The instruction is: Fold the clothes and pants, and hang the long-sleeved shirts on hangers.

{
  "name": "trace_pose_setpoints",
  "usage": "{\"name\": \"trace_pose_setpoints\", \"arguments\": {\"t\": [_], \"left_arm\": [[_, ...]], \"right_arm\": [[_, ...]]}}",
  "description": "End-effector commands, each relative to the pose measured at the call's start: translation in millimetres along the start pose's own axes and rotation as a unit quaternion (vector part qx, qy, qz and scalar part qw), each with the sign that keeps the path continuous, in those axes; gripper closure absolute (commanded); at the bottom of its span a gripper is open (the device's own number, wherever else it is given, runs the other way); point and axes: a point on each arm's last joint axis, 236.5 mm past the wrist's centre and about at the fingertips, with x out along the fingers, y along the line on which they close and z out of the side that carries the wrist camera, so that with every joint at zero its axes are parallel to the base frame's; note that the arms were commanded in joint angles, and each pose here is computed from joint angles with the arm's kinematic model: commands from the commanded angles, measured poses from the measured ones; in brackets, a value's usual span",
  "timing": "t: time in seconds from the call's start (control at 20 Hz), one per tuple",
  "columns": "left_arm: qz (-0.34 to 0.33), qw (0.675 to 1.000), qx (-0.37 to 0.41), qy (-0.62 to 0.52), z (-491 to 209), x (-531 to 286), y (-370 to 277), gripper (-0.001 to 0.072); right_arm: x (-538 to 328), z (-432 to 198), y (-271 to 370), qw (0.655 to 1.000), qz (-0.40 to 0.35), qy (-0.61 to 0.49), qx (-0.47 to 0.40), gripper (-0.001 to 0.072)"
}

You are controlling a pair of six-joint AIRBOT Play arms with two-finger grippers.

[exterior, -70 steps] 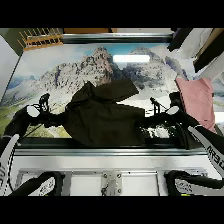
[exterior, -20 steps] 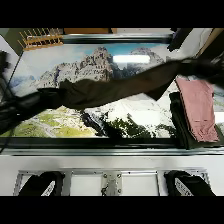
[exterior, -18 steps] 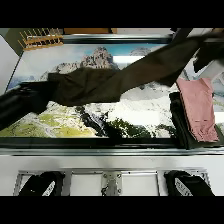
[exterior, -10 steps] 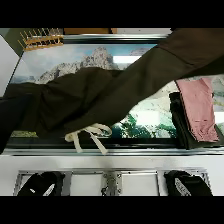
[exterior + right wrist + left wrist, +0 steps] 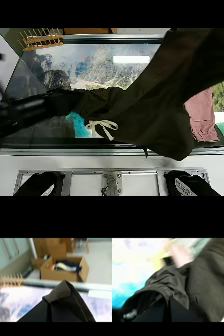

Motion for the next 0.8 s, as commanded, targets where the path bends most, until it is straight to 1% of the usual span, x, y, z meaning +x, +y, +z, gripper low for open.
{"name": "trace_pose_setpoints", "arguments": {"t": [0.0, 0.1, 0.2, 0.3, 0.4, 0.5, 0.6, 0.75], "left_arm": [[0.11, 0.993, -0.048, 0.021, 2.3, 76.6, 86.4, 0.0694], [0.141, 0.987, -0.079, 0.009, 17.5, 116.8, 131.6, 0.0695], [0.16, 0.982, -0.099, -0.027, 48.7, 146.8, 171.0, 0.0695], [0.17, 0.978, -0.098, -0.069, 87.5, 165.5, 202.2, 0.0695], [0.187, 0.973, -0.113, -0.078, 108.7, 177.5, 232.2, 0.0695], [0.206, 0.968, -0.128, -0.065, 113.2, 187.6, 257.7, 0.0694], [0.226, 0.963, -0.143, -0.039, 107.5, 192.4, 280.4, 0.0695], [0.252, 0.957, -0.14, 0.007, 92.2, 187.7, 304.0, 0.0694]], "right_arm": [[95.9, -111.8, -28.4, 0.991, -0.001, 0.137, 0.009, 0.0714], [138.3, -168.1, -52.3, 0.983, -0.018, 0.183, 0.012, 0.0714], [163.3, -205.7, -68.3, 0.978, -0.027, 0.207, 0.023, 0.0714], [174.1, -218.4, -79.1, 0.977, -0.037, 0.209, 0.029, 0.0714], [173.1, -219.3, -83.9, 0.976, -0.047, 0.212, 0.026, 0.0714], [164.6, -222.2, -81.6, 0.972, -0.045, 0.229, 0.031, 0.0714], [146.1, -234.1, -73.3, 0.96, -0.036, 0.275, 0.032, 0.0714], [113.9, -246.0, -66.9, 0.946, -0.037, 0.322, 0.021, 0.0714]]}}
